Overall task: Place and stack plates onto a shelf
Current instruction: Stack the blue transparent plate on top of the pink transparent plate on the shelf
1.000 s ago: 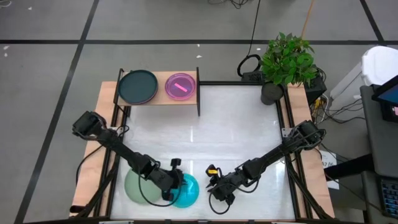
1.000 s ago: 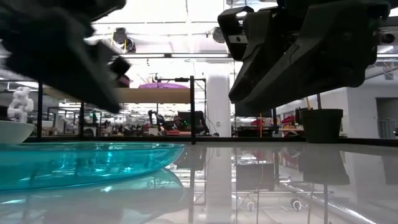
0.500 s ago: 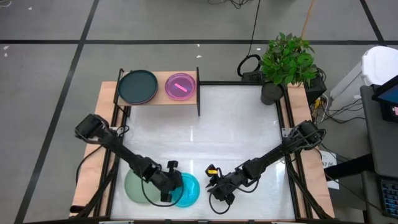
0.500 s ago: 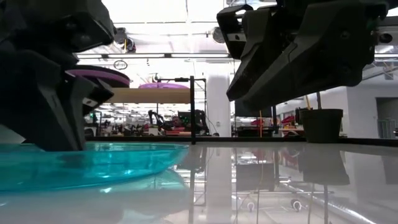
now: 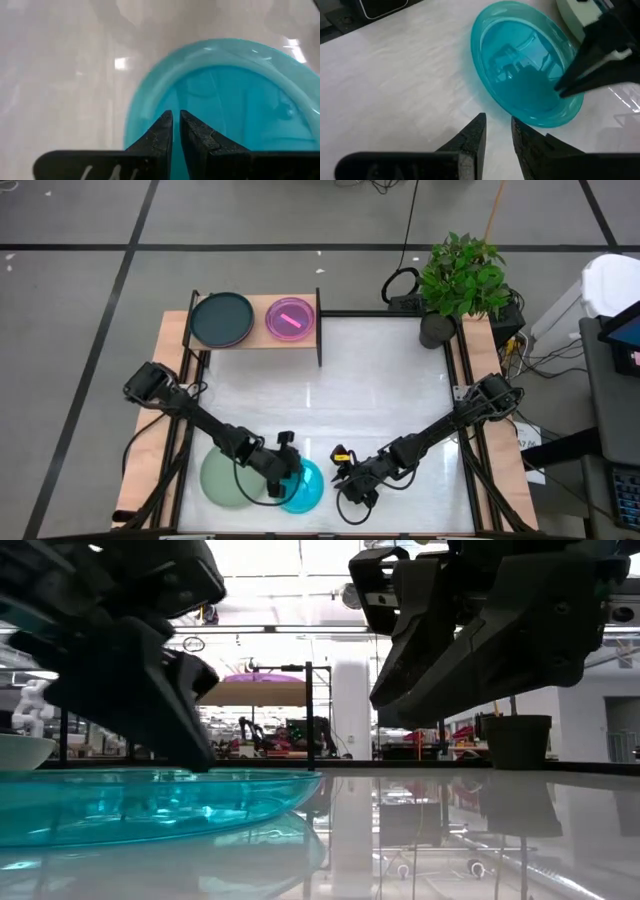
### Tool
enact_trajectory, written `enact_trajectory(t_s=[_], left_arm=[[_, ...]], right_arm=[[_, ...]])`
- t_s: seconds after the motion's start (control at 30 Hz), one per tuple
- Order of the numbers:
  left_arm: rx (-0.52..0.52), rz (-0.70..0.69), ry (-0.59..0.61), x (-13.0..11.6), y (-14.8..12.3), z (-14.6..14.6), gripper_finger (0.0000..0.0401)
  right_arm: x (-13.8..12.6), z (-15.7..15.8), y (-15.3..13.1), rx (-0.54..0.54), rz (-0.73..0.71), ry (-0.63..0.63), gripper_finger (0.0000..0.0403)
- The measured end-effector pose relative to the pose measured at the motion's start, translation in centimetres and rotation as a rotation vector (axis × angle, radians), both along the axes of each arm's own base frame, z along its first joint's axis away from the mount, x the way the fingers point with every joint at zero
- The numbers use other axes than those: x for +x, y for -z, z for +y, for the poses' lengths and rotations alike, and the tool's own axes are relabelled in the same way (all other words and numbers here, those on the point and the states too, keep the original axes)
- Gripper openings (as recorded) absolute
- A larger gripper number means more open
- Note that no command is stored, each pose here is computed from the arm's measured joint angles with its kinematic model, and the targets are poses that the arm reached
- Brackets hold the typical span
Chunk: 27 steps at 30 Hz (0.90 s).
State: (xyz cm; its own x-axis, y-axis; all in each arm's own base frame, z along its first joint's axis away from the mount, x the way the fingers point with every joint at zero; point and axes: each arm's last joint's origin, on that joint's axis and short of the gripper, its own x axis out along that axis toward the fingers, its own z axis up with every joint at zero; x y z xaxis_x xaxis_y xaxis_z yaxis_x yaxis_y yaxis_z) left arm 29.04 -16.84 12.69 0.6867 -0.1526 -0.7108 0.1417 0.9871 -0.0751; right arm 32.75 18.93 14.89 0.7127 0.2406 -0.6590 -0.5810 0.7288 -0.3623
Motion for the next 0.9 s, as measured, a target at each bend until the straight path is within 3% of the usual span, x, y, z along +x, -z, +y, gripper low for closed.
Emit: enact_trajectory(t_s=[0.27, 0.43, 0.6, 0.9], left_arm=[[-0.063, 0.111, 0.010, -1.3, -1.2, 0.2, 0.0037], [-0.098, 0.062, 0.057, -1.7, -1.7, -1.2, 0.0037], [-0.083, 0.118, 0.030, -1.6, 0.1, -1.2, 0.0037], [-0.073, 0.104, -0.001, -0.5, 0.5, 0.1, 0.0037]], right_arm=[[0.2, 0.1, 0.6, -0.013, -0.005, -0.010, 0.0111], [0.9, 0.5, 2.0, -0.097, -0.074, -0.071, 0.0132], [1.3, 0.4, 2.7, -0.141, -0.112, -0.114, 0.0133], [1.5, -0.1, 2.8, -0.272, -0.126, -0.210, 0.0126]])
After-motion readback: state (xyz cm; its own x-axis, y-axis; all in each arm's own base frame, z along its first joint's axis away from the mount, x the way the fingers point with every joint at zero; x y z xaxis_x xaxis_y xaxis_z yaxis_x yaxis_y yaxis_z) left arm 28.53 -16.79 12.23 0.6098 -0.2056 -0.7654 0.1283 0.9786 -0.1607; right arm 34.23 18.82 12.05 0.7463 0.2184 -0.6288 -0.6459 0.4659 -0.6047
